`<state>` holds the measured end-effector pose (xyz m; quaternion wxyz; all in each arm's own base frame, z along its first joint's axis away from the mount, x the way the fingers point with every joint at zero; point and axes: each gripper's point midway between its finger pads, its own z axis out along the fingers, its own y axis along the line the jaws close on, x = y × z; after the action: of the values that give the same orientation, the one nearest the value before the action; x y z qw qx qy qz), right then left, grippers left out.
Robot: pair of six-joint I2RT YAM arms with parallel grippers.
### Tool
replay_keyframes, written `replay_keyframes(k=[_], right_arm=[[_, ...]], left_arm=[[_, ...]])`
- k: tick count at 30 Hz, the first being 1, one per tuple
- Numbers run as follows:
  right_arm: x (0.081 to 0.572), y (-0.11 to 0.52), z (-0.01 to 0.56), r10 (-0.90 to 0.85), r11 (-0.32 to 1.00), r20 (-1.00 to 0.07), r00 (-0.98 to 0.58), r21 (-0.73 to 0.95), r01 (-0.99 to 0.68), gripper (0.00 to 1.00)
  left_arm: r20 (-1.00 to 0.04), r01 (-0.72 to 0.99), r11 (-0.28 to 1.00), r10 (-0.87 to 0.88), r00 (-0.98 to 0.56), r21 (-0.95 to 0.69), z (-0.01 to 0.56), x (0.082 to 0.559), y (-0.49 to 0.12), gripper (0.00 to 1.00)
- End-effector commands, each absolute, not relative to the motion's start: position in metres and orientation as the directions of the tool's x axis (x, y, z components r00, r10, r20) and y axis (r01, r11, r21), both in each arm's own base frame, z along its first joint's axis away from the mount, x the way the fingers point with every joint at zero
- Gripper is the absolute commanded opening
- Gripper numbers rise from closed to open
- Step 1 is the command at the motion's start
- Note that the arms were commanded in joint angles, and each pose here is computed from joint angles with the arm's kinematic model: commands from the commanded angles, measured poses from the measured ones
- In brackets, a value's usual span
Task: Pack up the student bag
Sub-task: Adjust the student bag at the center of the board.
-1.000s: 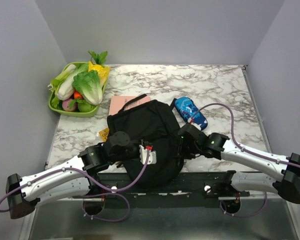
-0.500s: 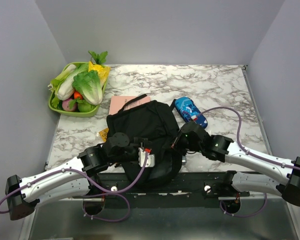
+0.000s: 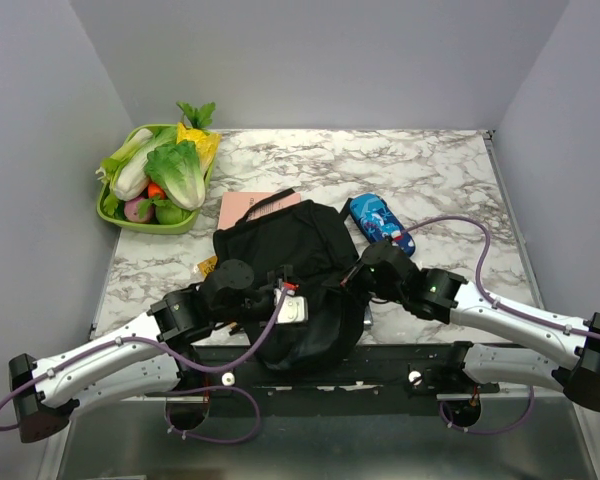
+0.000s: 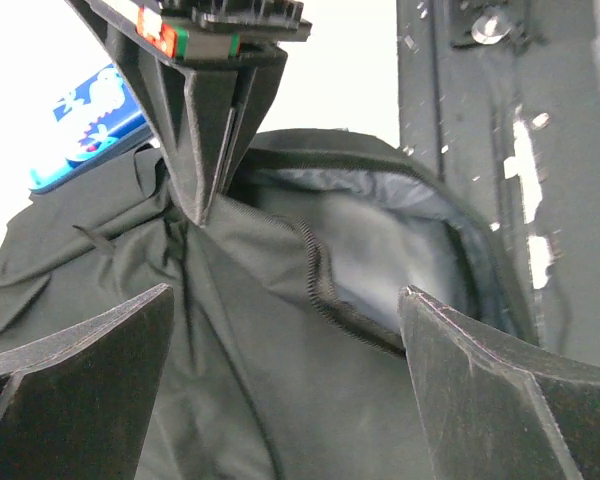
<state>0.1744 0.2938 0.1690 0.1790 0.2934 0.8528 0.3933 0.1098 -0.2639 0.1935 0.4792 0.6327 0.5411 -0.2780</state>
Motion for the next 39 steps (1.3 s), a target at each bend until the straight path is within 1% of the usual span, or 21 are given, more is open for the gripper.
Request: replay_keyframes(k=[1,6,11,14,15,19,21,23,24,25,27,28,29,30,31,33,34,35,36,37,39], right_arm=[[0.192,0.291,0.185,0.710,0.464,-0.095,-0.698,0.808,0.362,0.01],[0.195,0.283,0.189,0.736,0.436,-0.085,-0.672,0.819,0.373,0.01],[0.198,0.276,0.202,0.756,0.407,-0.090,-0.648,0.840,0.359,0.01],[0.197,0.275,0.205,0.756,0.401,-0.086,-0.649,0.844,0.356,0.01],[0.196,0.275,0.204,0.754,0.403,-0.085,-0.651,0.843,0.356,0.01],[0.192,0.274,0.200,0.748,0.404,-0.077,-0.660,0.840,0.361,0.01],[0.191,0.272,0.200,0.750,0.400,-0.073,-0.657,0.842,0.362,0.01],[0.192,0.272,0.202,0.749,0.394,-0.073,-0.658,0.848,0.355,0.01],[0.192,0.274,0.205,0.744,0.396,-0.080,-0.663,0.852,0.342,0.01],[0.193,0.275,0.207,0.739,0.399,-0.088,-0.668,0.856,0.329,0.01],[0.193,0.279,0.219,0.709,0.426,-0.135,-0.692,0.864,0.268,0.01],[0.194,0.280,0.223,0.697,0.440,-0.158,-0.700,0.865,0.243,0.01],[0.194,0.281,0.227,0.684,0.454,-0.178,-0.707,0.863,0.223,0.01],[0.193,0.279,0.225,0.664,0.490,-0.214,-0.716,0.849,0.200,0.01],[0.194,0.279,0.235,0.657,0.496,-0.240,-0.715,0.852,0.170,0.07],[0.195,0.274,0.236,0.627,0.549,-0.306,-0.716,0.826,0.128,0.14],[0.196,0.273,0.243,0.616,0.561,-0.334,-0.713,0.822,0.099,0.23],[0.198,0.268,0.245,0.613,0.581,-0.367,-0.700,0.809,0.085,0.29],[0.197,0.261,0.241,0.593,0.619,-0.403,-0.697,0.781,0.075,0.35],[0.198,0.257,0.242,0.587,0.634,-0.426,-0.689,0.771,0.062,0.44],[0.199,0.245,0.242,0.577,0.666,-0.475,-0.664,0.744,0.046,0.52]], left_arm=[[-0.939,0.990,0.009,0.320,0.128,0.138,0.226,0.082,-0.267,0.99],[-0.950,0.998,-0.029,0.305,0.058,0.052,0.229,0.068,-0.268,0.99],[-0.922,0.997,0.021,0.384,0.055,0.068,0.196,0.079,-0.260,0.99],[-0.914,0.993,0.085,0.404,0.046,0.088,0.186,0.092,-0.260,0.99],[-0.908,0.980,0.160,0.417,0.042,0.119,0.185,0.107,-0.258,0.99],[-0.903,0.909,0.347,0.424,0.067,0.231,0.190,0.147,-0.249,0.99],[-0.894,0.897,0.356,0.440,0.087,0.263,0.189,0.152,-0.248,0.99],[-0.890,0.928,0.289,0.447,0.088,0.237,0.182,0.141,-0.252,0.98],[-0.877,0.940,0.257,0.474,0.079,0.223,0.172,0.135,-0.251,0.93],[-0.878,0.947,0.240,0.472,0.077,0.212,0.171,0.132,-0.252,0.71],[-0.882,0.940,0.259,0.463,0.081,0.223,0.173,0.135,-0.253,0.39],[-0.883,0.932,0.273,0.461,0.091,0.238,0.176,0.139,-0.253,0.19],[-0.882,0.919,0.294,0.459,0.106,0.263,0.181,0.146,-0.252,0.13],[-0.884,0.908,0.304,0.448,0.131,0.289,0.190,0.150,-0.253,0.08],[-0.881,0.895,0.313,0.447,0.157,0.318,0.197,0.155,-0.254,0.05],[-0.882,0.846,0.371,0.420,0.214,0.382,0.228,0.172,-0.254,0.00],[-0.879,0.815,0.406,0.413,0.240,0.414,0.242,0.180,-0.252,0.00],[-0.862,0.765,0.435,0.404,0.306,0.476,0.267,0.191,-0.250,0.00],[-0.858,0.687,0.519,0.374,0.352,0.508,0.296,0.205,-0.245,0.00],[-0.841,0.633,0.553,0.369,0.397,0.541,0.316,0.213,-0.241,0.00],[-0.766,0.468,0.633,0.347,0.541,0.617,0.376,0.229,-0.233,0.00]])
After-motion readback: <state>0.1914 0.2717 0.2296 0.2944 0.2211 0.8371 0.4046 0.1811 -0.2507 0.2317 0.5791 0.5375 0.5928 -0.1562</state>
